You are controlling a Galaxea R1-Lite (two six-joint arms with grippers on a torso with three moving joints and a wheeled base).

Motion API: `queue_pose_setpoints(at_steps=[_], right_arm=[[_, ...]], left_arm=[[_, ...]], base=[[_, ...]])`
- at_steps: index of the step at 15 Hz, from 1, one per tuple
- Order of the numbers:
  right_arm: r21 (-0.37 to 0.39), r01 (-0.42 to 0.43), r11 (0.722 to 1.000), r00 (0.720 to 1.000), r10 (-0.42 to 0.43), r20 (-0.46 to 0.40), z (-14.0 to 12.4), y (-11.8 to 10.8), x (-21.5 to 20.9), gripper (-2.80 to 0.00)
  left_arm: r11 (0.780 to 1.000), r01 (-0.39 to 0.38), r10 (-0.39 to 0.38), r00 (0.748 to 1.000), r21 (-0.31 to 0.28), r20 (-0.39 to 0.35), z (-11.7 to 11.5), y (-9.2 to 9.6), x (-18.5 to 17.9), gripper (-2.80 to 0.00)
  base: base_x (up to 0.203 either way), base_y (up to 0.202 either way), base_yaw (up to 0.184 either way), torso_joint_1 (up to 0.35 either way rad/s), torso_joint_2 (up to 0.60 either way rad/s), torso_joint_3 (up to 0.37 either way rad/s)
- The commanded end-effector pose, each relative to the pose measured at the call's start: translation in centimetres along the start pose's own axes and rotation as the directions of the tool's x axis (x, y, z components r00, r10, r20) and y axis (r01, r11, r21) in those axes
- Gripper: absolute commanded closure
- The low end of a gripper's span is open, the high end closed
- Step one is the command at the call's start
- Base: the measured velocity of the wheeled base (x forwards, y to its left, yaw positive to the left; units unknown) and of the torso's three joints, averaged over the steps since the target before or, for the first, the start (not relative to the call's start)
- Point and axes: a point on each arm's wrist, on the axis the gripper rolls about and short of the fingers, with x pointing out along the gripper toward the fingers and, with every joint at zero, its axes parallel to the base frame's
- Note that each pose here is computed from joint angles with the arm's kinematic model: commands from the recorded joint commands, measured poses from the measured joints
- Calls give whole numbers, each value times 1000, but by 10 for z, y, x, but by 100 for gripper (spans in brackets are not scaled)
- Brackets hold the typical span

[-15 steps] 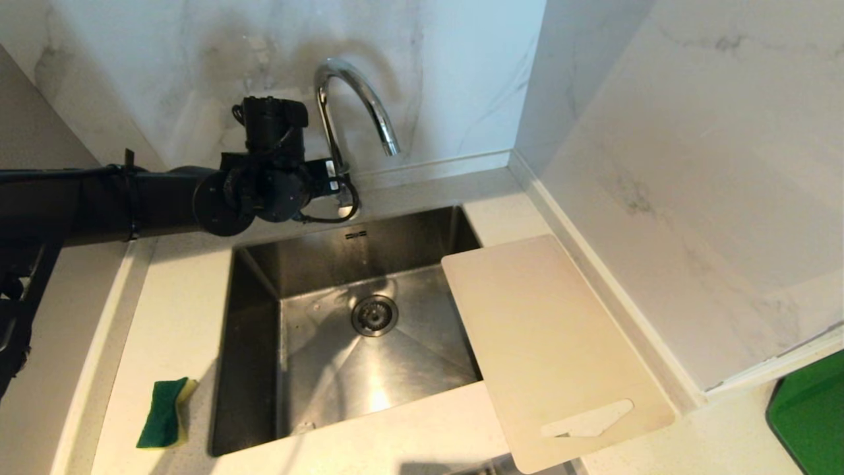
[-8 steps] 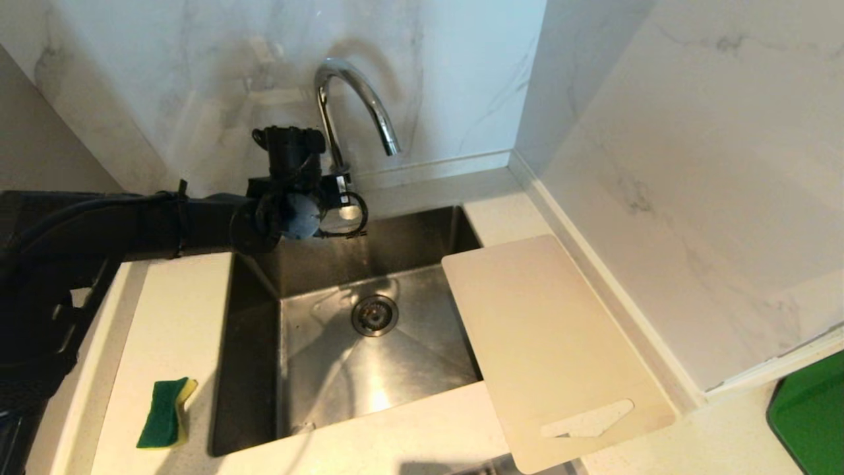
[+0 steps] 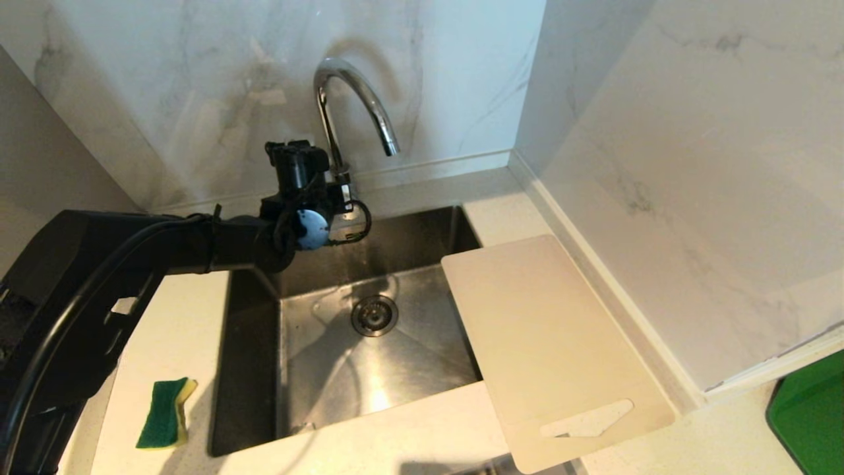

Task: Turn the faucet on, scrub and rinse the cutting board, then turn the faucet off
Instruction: Turn on the tap

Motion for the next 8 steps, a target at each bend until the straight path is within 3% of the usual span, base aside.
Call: queue_pose_setpoints(at_steps=[1, 8], right_arm=[[0, 0, 1000, 1000, 0, 0, 0, 0, 0, 0], [1, 0, 1000, 1000, 0, -1, 0, 0, 0, 0]], left_arm=[[1000, 4, -3, 1000, 9, -14, -10, -1, 4, 0], [1000, 3, -3, 1000, 17, -27, -18, -1, 7, 0]], base=[[0, 0, 0, 0, 0, 0], [0, 0, 0, 0, 0, 0]])
